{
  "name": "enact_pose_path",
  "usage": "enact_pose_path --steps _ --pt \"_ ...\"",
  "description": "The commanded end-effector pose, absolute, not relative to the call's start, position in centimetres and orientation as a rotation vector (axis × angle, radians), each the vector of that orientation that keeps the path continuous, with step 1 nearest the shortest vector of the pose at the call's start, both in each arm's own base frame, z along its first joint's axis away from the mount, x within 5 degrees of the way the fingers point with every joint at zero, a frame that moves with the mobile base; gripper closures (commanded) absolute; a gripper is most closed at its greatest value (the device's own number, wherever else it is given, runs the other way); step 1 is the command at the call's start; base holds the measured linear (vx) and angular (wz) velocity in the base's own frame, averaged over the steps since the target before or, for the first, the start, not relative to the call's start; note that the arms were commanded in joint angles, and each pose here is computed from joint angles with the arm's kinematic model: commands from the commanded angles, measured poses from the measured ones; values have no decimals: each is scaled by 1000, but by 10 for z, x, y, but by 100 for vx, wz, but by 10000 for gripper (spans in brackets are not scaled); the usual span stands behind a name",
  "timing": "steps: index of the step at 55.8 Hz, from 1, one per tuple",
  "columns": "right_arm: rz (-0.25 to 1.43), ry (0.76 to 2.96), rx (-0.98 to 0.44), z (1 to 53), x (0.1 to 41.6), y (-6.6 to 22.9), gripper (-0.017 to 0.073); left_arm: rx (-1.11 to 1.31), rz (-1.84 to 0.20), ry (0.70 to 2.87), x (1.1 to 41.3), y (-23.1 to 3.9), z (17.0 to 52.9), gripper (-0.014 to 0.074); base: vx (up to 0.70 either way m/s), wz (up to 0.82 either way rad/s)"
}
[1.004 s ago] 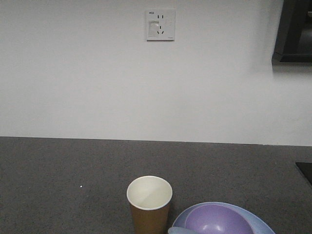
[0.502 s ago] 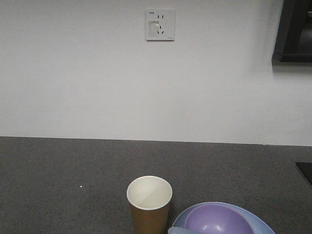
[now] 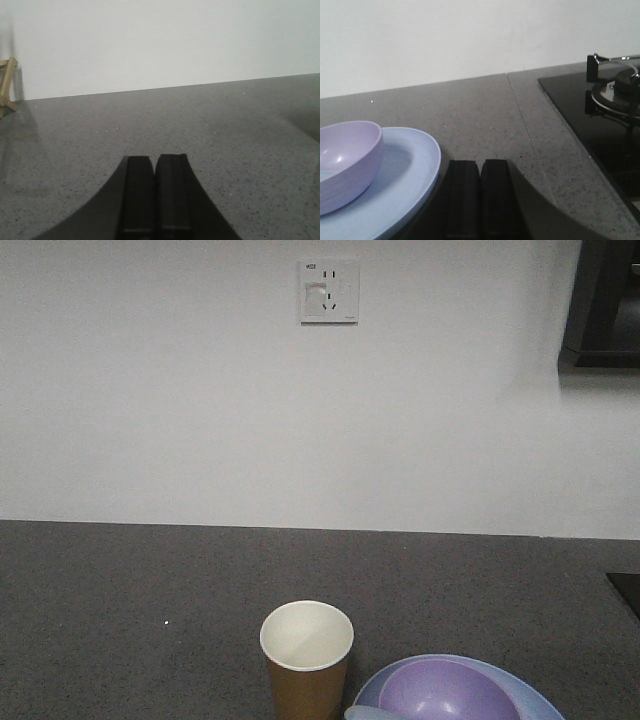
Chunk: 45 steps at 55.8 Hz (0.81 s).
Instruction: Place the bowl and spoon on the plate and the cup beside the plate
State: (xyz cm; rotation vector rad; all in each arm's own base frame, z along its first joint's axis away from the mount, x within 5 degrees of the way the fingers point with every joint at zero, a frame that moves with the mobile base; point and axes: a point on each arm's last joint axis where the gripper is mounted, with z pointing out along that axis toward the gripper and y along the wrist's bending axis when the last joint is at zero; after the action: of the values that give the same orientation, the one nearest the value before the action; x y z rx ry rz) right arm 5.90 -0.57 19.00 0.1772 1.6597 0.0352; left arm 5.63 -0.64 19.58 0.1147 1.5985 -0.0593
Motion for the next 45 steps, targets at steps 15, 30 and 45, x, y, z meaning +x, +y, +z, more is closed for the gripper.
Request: enact_pose_path --steps 15,30,45 --pt "16 1601 159 193 56 -6 568 95 -67 1476 54 -6 213 594 0 0" --pt "16 1601 159 193 56 -6 568 95 -67 1476 54 -6 213 594 0 0" --pt "16 1601 159 193 56 -6 568 95 -67 1476 54 -6 213 594 0 0"
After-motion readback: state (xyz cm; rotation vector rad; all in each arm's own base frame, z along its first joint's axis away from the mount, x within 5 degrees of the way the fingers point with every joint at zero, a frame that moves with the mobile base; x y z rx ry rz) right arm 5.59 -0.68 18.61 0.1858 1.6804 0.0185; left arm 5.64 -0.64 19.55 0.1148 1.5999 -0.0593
